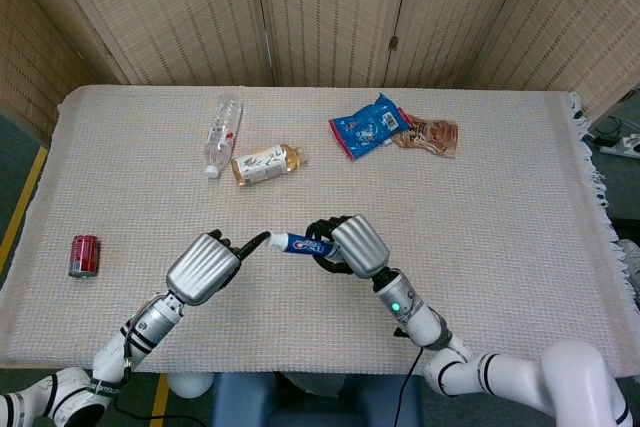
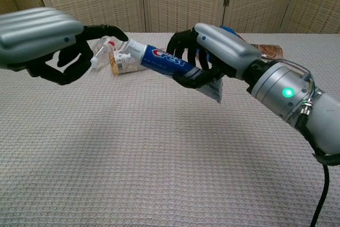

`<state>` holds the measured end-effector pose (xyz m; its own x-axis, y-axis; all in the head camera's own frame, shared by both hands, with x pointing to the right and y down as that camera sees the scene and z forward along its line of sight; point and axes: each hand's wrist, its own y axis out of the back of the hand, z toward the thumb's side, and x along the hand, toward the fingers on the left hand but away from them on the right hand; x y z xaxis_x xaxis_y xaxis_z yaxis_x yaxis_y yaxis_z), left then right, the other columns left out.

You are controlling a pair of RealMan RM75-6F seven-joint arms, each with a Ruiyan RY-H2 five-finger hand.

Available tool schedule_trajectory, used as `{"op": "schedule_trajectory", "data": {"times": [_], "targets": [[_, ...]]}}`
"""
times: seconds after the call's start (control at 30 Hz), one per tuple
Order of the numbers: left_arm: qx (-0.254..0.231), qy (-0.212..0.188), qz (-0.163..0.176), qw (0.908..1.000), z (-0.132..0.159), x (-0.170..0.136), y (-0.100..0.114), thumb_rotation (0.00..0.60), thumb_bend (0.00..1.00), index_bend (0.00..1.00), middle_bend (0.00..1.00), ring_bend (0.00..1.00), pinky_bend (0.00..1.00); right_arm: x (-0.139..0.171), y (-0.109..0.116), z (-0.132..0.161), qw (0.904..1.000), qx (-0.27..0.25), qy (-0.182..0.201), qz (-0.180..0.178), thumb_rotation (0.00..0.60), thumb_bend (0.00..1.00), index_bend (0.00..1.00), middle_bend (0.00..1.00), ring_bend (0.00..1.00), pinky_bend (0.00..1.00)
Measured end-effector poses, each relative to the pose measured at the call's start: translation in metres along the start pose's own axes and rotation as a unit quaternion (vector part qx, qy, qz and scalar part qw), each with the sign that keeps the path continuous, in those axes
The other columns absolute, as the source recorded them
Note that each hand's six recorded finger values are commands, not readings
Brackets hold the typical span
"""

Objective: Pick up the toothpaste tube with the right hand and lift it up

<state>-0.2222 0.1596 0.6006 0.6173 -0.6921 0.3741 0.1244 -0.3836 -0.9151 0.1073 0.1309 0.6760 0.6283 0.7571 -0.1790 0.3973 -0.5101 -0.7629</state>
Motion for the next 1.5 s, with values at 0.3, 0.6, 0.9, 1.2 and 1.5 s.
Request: {"op": "schedule_trajectory", "data": {"times": [0.3, 0.6, 0.9, 1.2, 1.5], "targets": [[-0.089, 0.021, 0.005, 0.9958, -0.007, -0.006, 0.003, 0.600, 0.67, 0.12, 0.61, 0.55, 0.49, 0.006, -0.003, 0.003, 0.9995, -0.033, 0.003, -0.003, 0.600, 0.87, 0.65, 0.57, 0.65, 0.67], [-0.291, 0.028, 0.037, 0.9557, -0.016, -0.008, 0.023, 0.600, 0.33, 0.10, 0.10, 0.06, 0.03, 0.013, -0.013, 0.016, 0.9948, -0.100, 0.001, 0.021, 0.600, 0.87, 0.65, 0.57, 0.65, 0.67], [-0.437, 0.014, 0.060, 0.8973, -0.010, 0.003, 0.038, 0.320, 0.17, 0.06, 0.00, 0.00, 0.00, 0.010, -0.024, 0.038, 0.9835, -0.173, -0.009, 0.051, 0.600, 0.87, 0.66, 0.58, 0.65, 0.67], [-0.445, -0.005, 0.066, 0.8931, 0.004, 0.016, 0.036, 0.003, 0.12, 0.00, 0.00, 0.00, 0.00, 0.001, -0.026, 0.058, 0.9721, -0.225, -0.020, 0.064, 0.600, 0.87, 0.66, 0.58, 0.65, 0.68], [-0.405, -0.006, 0.080, 0.9106, 0.016, 0.027, 0.028, 0.000, 0.12, 0.00, 0.00, 0.00, 0.00, -0.003, -0.027, 0.071, 0.9597, -0.273, -0.029, 0.061, 0.600, 0.87, 0.67, 0.59, 0.66, 0.68]]}}
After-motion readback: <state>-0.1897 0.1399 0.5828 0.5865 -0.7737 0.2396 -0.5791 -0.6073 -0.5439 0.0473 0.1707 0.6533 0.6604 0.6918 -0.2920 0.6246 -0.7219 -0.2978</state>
